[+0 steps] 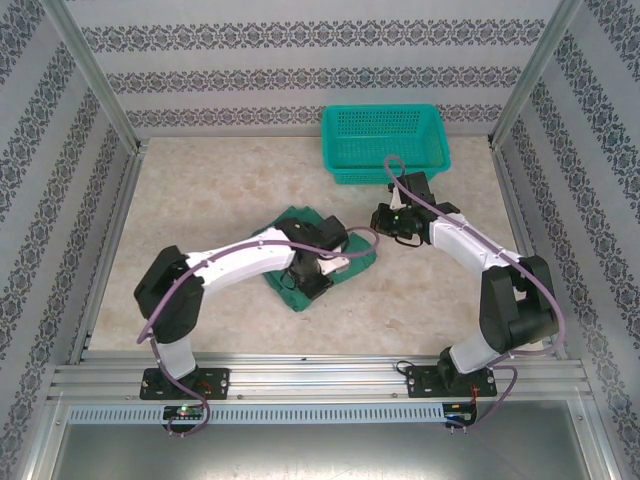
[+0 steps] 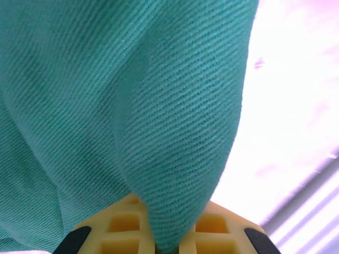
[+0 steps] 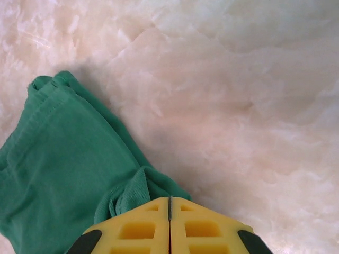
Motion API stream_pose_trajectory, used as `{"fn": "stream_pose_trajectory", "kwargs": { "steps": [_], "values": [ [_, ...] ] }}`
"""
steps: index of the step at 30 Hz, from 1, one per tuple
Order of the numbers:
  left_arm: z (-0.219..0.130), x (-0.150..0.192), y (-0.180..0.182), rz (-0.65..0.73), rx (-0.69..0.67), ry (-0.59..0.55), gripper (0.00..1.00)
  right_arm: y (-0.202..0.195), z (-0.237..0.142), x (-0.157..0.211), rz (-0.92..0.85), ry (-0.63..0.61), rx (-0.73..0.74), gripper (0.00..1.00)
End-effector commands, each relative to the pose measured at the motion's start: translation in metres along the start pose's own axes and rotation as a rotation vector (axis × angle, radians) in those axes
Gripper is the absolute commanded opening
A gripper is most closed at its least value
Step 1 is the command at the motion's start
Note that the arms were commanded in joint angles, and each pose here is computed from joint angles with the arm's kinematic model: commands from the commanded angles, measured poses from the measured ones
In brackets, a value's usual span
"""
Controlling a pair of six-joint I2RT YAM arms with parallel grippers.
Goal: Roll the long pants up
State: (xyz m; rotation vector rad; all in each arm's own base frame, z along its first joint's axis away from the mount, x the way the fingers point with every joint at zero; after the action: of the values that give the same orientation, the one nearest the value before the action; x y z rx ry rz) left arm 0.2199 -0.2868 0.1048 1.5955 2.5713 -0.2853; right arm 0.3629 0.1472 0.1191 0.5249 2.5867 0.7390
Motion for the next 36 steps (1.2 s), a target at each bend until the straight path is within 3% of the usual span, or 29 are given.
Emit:
{"fn": "stream_pose_trajectory", "kwargs": {
  "steps": [1,5,9,15,25,36],
  "values": [
    [-0.046,-0.022,-0.018,-0.125,0.297,-0.216,0.00,-0.010,-0.003,0.013,0.002,0.027,0.022,0.09],
    [-0.062,-0.022,0.005,-0.342,0.500,-0.336,0.02,-0.010,-0.004,0.016,-0.002,0.033,0.019,0.08],
    [-0.034,-0.004,0.027,-0.513,0.596,-0.269,0.00,-0.001,-0.010,0.015,-0.014,0.017,-0.009,0.08],
    [0.019,0.009,0.053,-0.644,0.678,-0.226,0.00,0.026,-0.021,0.025,-0.080,0.029,-0.067,0.09],
    [0.030,0.012,0.084,-0.680,0.711,-0.236,0.00,0.061,-0.008,0.061,-0.194,0.163,-0.155,0.09],
    [0.019,0.013,0.080,-0.651,0.740,-0.254,0.00,0.095,0.014,0.082,-0.270,0.265,-0.215,0.10]
  ]
}}
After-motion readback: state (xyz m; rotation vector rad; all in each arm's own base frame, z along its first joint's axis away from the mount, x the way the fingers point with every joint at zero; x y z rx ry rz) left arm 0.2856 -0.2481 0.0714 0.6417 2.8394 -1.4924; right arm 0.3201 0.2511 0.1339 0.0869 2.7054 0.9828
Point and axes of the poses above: each hand's point on the last joint's axis, 136 mm out from that joint toward the fingers, its own z axis out along the fingers, its own y axis along the line the jaws close on, x = y × z, the point moved 1 cm from there along -z, back along the fingers, and after that the axes turned 14 degrees about z, right-handed, at the moved point
